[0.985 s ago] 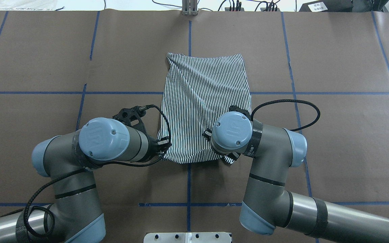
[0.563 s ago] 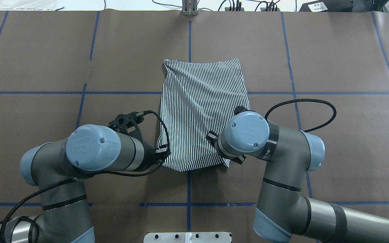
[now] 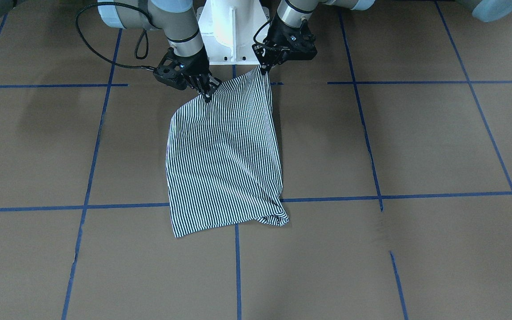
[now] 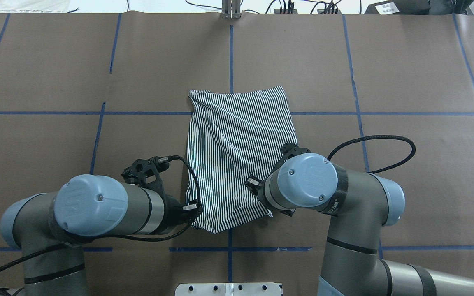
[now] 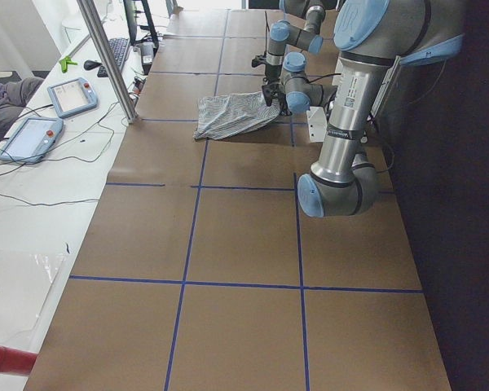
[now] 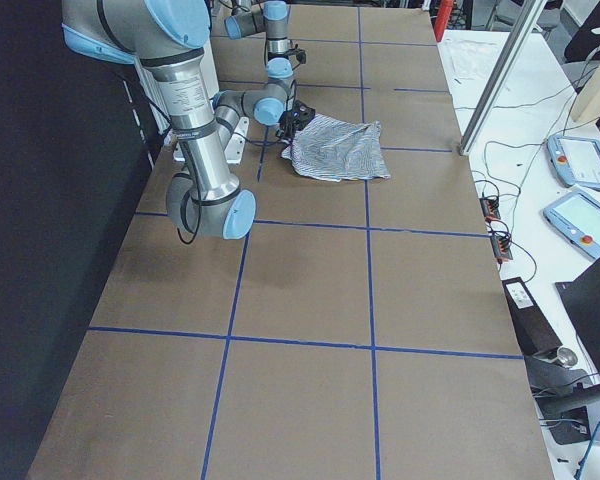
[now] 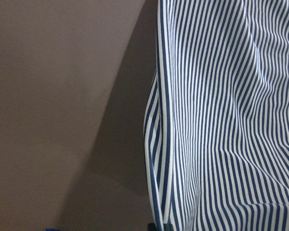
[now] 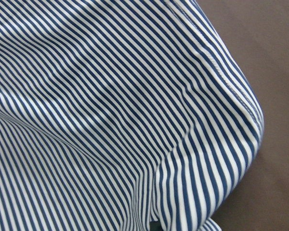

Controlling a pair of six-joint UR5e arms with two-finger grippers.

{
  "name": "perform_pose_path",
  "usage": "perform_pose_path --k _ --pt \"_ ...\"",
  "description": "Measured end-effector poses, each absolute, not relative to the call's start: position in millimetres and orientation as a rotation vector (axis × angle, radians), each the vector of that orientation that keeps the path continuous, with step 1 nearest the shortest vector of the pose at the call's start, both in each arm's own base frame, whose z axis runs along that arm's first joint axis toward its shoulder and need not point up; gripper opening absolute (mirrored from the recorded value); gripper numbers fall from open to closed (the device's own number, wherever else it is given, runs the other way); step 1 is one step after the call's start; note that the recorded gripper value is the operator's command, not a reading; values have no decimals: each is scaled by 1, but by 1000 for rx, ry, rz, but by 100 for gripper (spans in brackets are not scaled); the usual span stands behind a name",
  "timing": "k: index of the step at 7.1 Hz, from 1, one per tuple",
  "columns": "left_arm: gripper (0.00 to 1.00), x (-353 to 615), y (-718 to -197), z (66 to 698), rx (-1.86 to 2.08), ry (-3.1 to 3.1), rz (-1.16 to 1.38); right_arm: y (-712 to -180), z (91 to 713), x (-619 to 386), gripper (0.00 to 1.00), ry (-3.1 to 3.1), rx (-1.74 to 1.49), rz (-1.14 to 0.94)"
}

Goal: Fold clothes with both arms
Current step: 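Grasp the near edge with both grippers and lift it toward the far edge, then carry the lifted edge with both grippers over onto the shirt's far edge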

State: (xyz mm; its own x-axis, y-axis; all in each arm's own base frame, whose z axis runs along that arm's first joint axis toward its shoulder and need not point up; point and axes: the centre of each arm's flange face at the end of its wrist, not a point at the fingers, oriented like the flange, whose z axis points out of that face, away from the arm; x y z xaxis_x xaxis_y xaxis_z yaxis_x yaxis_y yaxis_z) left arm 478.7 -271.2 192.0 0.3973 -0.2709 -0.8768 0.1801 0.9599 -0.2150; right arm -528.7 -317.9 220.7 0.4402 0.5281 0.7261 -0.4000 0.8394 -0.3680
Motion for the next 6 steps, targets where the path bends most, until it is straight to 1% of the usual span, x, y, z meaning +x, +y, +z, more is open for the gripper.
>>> perform_pose_path --k 1,3,5,6 --pt "0 462 -292 182 -72 1152 -316 -340 216 -517 0 -1001 -105 570" --pt "0 433 -361 170 -28 1178 -410 -419 201 -489 0 -1030 17 582" --pt "0 453 -424 181 -13 1162 -488 -500 198 -513 0 -993 90 593" --pt "0 468 -447 198 -14 1164 -520 -526 212 -527 0 -989 115 586"
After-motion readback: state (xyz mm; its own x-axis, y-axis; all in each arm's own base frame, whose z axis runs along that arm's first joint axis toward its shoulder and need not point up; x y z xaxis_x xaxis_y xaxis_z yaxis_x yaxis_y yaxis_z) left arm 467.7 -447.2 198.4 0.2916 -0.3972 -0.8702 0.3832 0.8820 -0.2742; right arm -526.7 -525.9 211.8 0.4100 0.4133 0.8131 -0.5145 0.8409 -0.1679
